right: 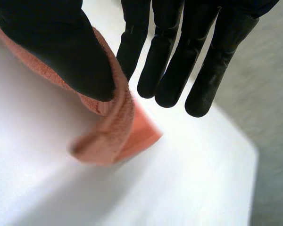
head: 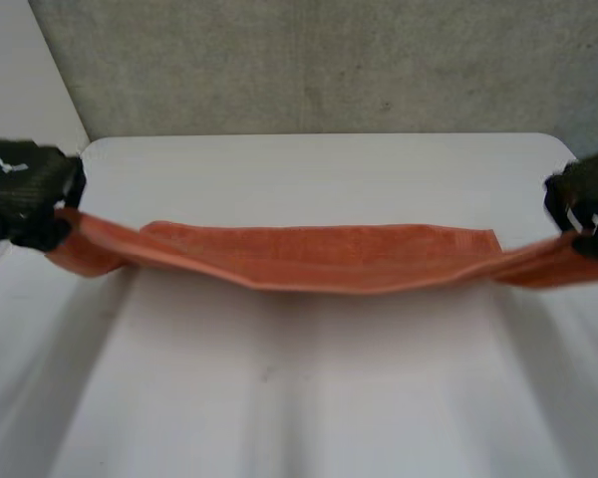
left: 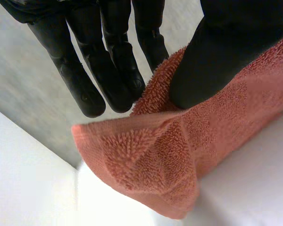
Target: Fold the laundry
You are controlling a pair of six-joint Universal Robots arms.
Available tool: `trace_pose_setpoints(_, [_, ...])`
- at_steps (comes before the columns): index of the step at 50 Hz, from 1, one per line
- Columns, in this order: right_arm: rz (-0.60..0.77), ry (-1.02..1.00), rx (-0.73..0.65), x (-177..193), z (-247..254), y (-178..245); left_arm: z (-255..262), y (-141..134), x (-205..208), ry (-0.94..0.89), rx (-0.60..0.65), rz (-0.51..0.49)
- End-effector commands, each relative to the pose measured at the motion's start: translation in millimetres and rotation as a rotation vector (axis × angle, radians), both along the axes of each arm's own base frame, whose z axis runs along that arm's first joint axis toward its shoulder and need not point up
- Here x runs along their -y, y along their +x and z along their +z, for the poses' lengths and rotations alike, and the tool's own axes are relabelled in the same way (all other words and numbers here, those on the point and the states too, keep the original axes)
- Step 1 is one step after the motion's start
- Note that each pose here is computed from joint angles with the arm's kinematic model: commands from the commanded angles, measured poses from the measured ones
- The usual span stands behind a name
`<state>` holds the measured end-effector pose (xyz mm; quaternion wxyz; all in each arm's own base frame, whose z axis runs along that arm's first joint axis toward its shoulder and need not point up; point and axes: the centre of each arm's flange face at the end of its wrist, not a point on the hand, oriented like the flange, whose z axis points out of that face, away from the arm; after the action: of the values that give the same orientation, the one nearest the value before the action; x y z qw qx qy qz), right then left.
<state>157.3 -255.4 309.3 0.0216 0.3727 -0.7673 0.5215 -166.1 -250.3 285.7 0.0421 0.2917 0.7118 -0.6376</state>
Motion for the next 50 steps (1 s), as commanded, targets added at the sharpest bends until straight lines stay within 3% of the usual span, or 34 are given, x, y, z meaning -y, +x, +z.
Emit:
trace_pose_setpoints(1, [0.032,0.198,-0.142,22.2,-71.9,21.7,-74.4,-3.4,29.3,0.257,0.065,-0.022])
trace_pose_setpoints(6, [0.007,0.185,-0.194,46.6,-102.8,30.3,-111.7,-15.0,62.2,0.329,0.131,-0.015])
trace_pose_setpoints(10, [-0.03,0.105,-0.199,76.7,-106.0,36.1,-104.4,-22.2,94.2,0.248,0.167,0.04])
trace_pose_setpoints(12, [-0.05,0.04,-0.178,89.1,-94.5,41.0,-91.7,-24.7,107.6,0.184,0.166,0.059])
trace_pose_setpoints(16, [-0.137,-0.259,-0.01,122.7,-26.3,53.9,-61.7,-29.8,125.7,0.054,0.15,0.065])
trace_pose_setpoints(17, [-0.171,-0.408,0.096,134.2,4.6,56.2,-4.7,-47.2,140.7,-0.217,0.098,0.046])
trace_pose_setpoints(21, [-0.2,-0.787,0.344,124.3,91.8,50.8,71.9,-60.2,136.3,-0.601,-0.011,0.041])
trace_pose_setpoints(23, [-0.191,-0.905,0.395,110.8,117.2,45.0,107.1,-62.9,128.0,-0.81,-0.103,0.038])
trace_pose_setpoints(25, [-0.178,-1.005,0.424,95.9,131.7,42.1,118.3,-59.5,121.9,-0.889,-0.171,0.033])
trace_pose_setpoints(35, [-0.127,-0.745,0.353,97.8,59.6,53.1,43.4,-54.7,128.0,-0.557,-0.169,0.031])
trace_pose_setpoints(50, [-0.143,-0.227,0.207,117.1,-112.8,59.5,-96.8,-59.2,130.7,-0.223,-0.092,-0.009])
